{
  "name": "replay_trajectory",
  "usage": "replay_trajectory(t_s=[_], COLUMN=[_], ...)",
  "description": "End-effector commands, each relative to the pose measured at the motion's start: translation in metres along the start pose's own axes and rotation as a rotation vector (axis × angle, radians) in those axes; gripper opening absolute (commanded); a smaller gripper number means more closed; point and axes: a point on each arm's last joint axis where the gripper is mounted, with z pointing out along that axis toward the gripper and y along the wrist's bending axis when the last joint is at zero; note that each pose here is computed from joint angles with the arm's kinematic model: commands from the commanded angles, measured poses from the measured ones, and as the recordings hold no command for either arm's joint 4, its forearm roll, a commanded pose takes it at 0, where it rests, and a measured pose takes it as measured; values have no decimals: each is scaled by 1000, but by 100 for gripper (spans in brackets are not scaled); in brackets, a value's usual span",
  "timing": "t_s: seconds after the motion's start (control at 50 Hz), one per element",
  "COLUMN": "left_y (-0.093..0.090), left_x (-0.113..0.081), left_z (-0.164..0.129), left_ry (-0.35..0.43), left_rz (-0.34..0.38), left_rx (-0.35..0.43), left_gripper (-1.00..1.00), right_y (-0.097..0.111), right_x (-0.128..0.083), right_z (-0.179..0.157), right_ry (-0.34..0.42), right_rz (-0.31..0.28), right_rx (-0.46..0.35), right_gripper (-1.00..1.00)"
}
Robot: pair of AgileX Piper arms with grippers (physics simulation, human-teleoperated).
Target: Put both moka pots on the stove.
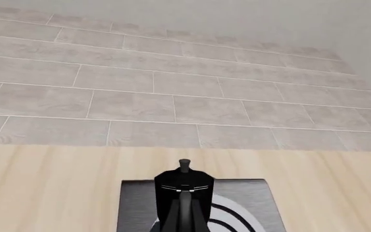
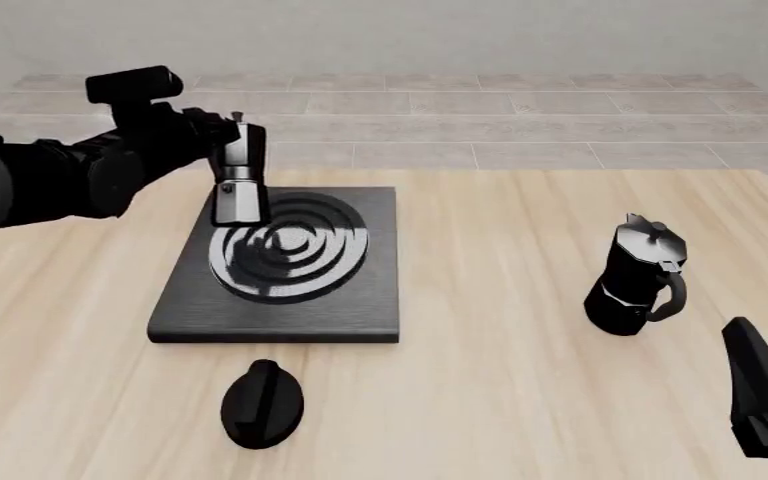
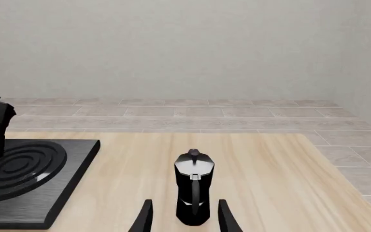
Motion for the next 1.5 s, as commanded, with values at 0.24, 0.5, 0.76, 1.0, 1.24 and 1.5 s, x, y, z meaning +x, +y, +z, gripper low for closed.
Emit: replay_trajectory(t_s=[0.24,0.5,0.76,1.0,1.24,1.5], left_y=[-4,-11,-10,-4,-8,-9], left_x=[-5,6,19,23,29,36], left_z=[17,13,3,-15,-44,-60], left_ry=[-58,-32,10,51,50,63], left_rz=[29,63,83,63,59,52], left_rx=[17,34,32,12,28,34], left_gripper=[-100,-100,-100,-100,-100,-100], right_y=[0,0,0,0,0,0], right_x=[0,0,0,0,0,0], right_z=[0,0,0,0,0,0], right_ry=[0,0,0,0,0,0], right_rz=[0,0,0,0,0,0], right_rx=[0,0,0,0,0,0], right_gripper=[100,100,100,100,100,100])
